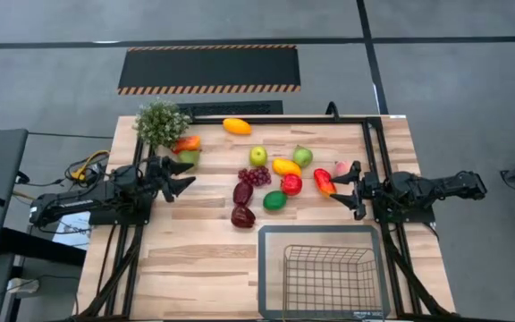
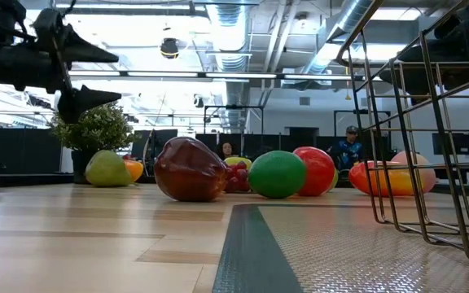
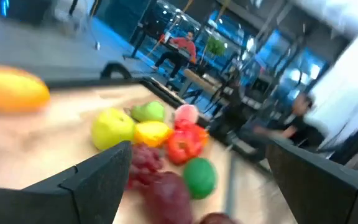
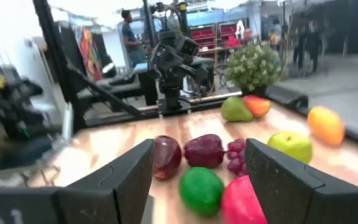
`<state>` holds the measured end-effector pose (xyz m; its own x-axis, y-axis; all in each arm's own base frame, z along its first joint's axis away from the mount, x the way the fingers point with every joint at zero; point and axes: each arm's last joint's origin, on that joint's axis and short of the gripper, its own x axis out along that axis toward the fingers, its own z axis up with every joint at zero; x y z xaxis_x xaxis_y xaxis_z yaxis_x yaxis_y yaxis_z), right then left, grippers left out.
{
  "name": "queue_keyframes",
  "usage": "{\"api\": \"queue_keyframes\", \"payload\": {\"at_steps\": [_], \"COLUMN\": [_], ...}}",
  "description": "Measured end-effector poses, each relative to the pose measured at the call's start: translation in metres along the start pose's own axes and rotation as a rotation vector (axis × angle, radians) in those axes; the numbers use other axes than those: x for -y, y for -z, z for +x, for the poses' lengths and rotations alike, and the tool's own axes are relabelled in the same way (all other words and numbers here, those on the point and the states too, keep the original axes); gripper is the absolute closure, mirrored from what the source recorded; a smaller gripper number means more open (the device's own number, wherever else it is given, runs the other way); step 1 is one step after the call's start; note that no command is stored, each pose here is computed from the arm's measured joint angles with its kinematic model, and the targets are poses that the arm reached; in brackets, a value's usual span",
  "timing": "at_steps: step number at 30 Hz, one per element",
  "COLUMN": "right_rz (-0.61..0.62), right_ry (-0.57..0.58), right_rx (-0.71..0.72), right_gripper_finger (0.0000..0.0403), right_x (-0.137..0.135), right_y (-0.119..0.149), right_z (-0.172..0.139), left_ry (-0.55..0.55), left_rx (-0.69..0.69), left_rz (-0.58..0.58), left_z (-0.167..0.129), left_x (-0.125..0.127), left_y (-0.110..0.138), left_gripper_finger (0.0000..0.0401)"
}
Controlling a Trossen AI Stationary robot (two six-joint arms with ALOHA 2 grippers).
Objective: Build produce basket
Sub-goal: Put the peach into the wire basket
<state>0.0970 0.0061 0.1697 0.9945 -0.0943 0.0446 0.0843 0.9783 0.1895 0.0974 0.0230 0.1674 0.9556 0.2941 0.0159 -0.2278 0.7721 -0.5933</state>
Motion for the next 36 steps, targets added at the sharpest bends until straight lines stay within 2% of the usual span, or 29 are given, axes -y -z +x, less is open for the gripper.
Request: {"api": "queue_keyframes", "payload": {"at_steps": [3,6,14,17,21,23,26,29,34,36], "right_rz": [0.190,0.377,0.479,0.500,0.714,0.755,0.700,0.566,0.391,0.343], "right_ry": [-0.007,-0.020,0.005,0.053,0.114,0.152,0.135,0.189,0.384,0.469], "right_rx": [0.030,0.074,0.115,0.140,0.213,0.286,0.389,0.401,0.206,0.071], "right_gripper_finger": [0.0132,0.0132,0.0132,0.0132,0.0132,0.0132,0.0132,0.0132,0.0132,0.0132], "right_x": [-0.001,-0.001,0.000,0.001,0.004,0.006,0.005,0.003,-0.002,-0.004], "right_y": [-0.003,-0.008,-0.011,-0.012,-0.015,-0.019,-0.041,-0.075,-0.133,-0.152], "right_z": [0.000,-0.001,-0.001,-0.001,-0.002,-0.003,-0.007,-0.013,-0.010,-0.001], "left_ry": [0.004,-0.031,-0.112,-0.140,-0.186,-0.205,-0.187,-0.148,-0.171,-0.174], "left_rx": [0.010,0.025,0.151,0.190,0.246,0.275,0.272,0.289,0.429,0.485], "left_rz": [-0.207,-0.324,-0.405,-0.407,-0.408,-0.412,-0.426,-0.447,-0.398,-0.412], "left_z": [0.000,0.000,-0.001,-0.001,-0.001,-0.002,-0.002,-0.002,-0.004,-0.005], "left_x": [0.000,-0.001,-0.003,-0.004,-0.006,-0.006,-0.005,-0.003,0.000,0.001], "left_y": [-0.001,0.000,-0.005,-0.006,-0.007,-0.008,-0.009,-0.011,-0.020,-0.024], "left_gripper_finger": [0.0041,0.0041,0.0041,0.0041,0.0041,0.0041,0.0041,0.0041,0.0041,0.0041]}}
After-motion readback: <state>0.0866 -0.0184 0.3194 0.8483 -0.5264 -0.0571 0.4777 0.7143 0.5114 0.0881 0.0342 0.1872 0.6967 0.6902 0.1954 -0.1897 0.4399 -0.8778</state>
